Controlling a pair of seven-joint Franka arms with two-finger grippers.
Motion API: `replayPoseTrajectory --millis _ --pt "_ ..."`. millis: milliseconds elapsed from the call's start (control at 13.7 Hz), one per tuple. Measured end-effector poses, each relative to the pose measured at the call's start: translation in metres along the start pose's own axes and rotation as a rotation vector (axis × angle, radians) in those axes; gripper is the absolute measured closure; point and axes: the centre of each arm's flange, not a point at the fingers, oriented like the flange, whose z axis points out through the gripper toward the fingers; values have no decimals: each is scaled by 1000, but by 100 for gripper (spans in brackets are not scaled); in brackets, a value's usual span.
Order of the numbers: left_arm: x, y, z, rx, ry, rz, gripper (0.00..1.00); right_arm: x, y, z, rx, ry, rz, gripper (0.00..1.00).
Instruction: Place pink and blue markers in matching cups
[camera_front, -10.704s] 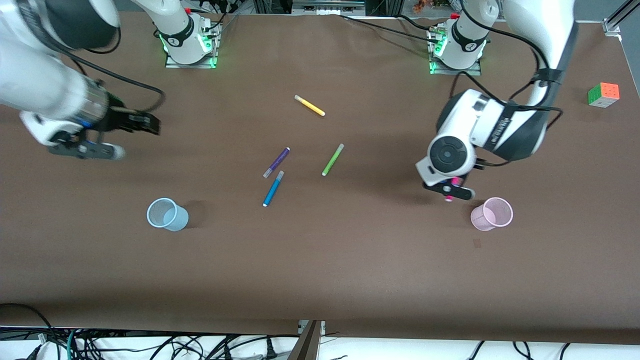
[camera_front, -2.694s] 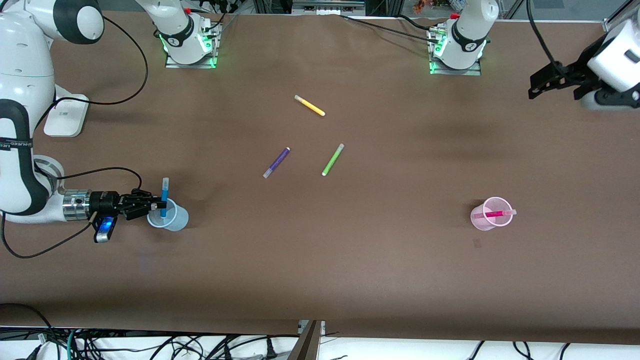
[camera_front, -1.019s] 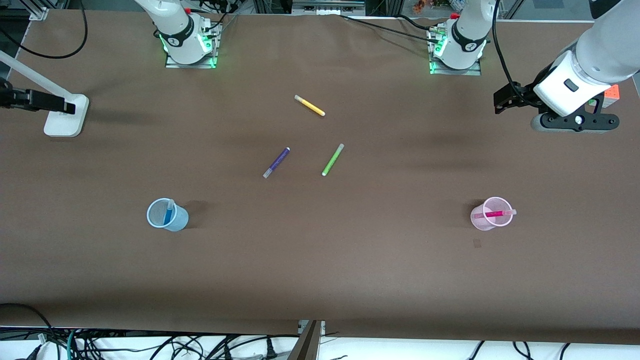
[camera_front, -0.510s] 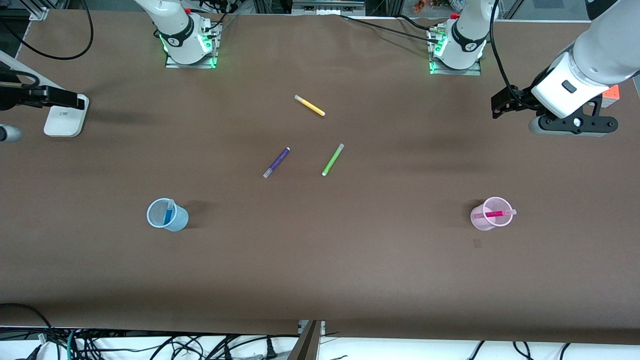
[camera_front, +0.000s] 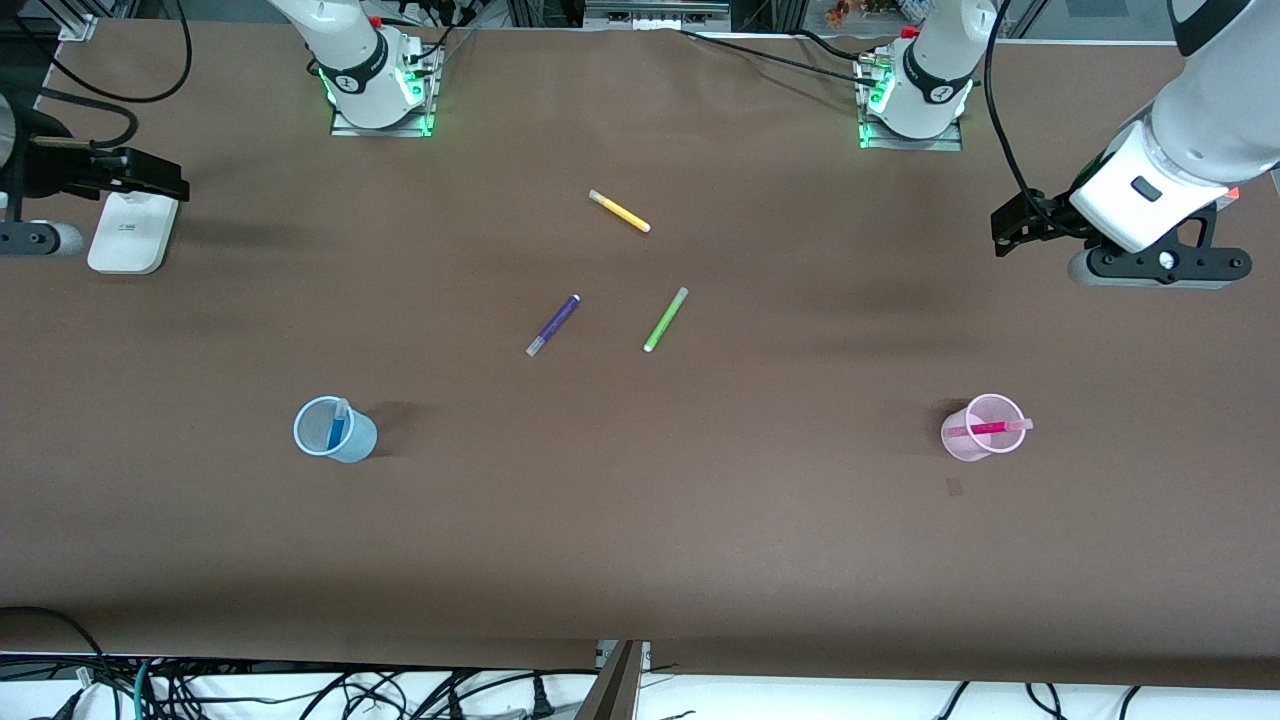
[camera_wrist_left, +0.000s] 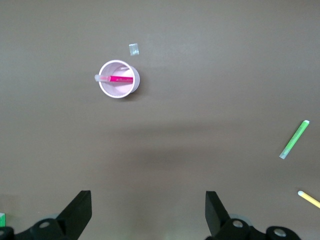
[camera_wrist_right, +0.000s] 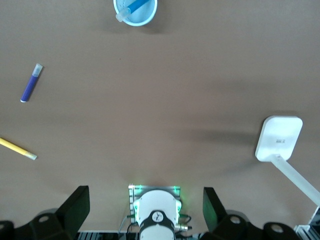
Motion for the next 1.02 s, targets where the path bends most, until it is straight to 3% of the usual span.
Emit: replayPoseTrajectory --millis 364,1019 --pt "-5 16 -10 -2 20 30 0 -15 -12 0 -10 74 -18 0" --pt "-5 15 -11 -2 21 28 0 -24 -19 -10 -8 98 -32 0"
